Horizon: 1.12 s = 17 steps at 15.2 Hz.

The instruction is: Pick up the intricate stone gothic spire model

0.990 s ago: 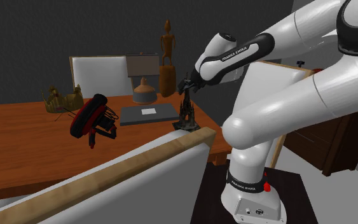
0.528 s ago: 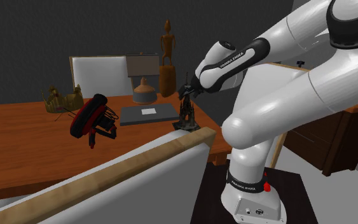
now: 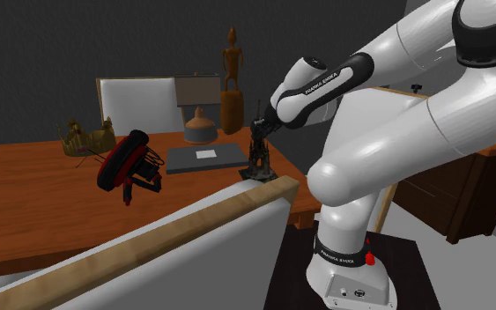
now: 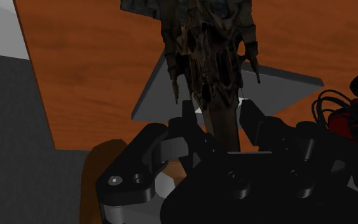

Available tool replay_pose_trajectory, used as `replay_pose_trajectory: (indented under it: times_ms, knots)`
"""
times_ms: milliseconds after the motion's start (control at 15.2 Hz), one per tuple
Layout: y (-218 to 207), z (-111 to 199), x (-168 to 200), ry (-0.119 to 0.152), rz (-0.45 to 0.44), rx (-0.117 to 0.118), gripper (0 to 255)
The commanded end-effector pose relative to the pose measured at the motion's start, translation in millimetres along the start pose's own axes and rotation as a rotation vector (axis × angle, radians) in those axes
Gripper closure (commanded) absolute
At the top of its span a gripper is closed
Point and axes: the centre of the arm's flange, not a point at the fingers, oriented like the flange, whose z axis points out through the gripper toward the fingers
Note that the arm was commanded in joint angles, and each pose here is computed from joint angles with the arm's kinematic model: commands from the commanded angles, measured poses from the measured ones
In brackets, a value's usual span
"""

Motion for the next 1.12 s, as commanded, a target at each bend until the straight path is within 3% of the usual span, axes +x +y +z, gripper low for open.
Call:
replay_pose_trajectory:
  times_ms: [0,1056]
  knots:
    - [0.0,0.2,-0.2,-0.001,0.000,0.000,255]
    - [-4.6,-59.8,51.2,-0.001,0.000,0.000,255]
